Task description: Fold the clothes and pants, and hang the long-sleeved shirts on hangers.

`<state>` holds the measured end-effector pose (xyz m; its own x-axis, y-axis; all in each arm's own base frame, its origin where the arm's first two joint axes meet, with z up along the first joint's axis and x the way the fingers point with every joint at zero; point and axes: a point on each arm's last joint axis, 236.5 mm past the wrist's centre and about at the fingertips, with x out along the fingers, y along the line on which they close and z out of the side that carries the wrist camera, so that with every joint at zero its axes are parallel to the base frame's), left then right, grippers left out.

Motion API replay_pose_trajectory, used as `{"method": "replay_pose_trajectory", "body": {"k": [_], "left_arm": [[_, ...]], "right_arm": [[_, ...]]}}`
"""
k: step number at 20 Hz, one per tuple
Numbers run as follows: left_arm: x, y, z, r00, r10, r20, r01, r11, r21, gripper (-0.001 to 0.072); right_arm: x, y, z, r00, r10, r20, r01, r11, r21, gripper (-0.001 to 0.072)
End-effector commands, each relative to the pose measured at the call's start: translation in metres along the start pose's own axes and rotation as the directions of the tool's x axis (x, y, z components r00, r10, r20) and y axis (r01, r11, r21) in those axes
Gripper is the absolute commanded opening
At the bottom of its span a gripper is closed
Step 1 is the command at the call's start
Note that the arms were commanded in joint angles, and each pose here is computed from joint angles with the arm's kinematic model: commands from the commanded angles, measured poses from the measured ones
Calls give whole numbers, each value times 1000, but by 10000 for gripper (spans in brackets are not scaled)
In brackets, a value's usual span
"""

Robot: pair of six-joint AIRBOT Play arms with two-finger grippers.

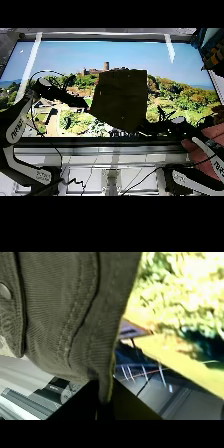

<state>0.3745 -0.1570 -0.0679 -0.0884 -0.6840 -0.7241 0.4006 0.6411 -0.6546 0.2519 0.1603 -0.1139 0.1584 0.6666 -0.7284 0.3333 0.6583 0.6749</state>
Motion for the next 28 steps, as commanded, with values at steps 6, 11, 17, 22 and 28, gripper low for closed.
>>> {"method": "replay_pose_trajectory", "body": {"k": [6,11,17,22,28], "left_arm": [[43,0,-14,995,2,-101,0,1000,26,686],[69,-12,-21,988,-8,-156,16,998,53,637],[69,-15,-6,994,0,-106,7,998,64,37],[20,-55,19,999,40,2,-40,983,182,35],[-115,-211,48,924,-70,376,-105,899,425,36]], "right_arm": [[0,8,3,999,31,10,-31,999,9,23],[0,9,3,999,37,13,-37,999,14,23],[-7,25,10,998,56,7,-55,988,-142,22],[-70,91,41,993,56,107,-6,908,-419,22],[-230,247,37,854,336,398,29,731,-682,22]]}}
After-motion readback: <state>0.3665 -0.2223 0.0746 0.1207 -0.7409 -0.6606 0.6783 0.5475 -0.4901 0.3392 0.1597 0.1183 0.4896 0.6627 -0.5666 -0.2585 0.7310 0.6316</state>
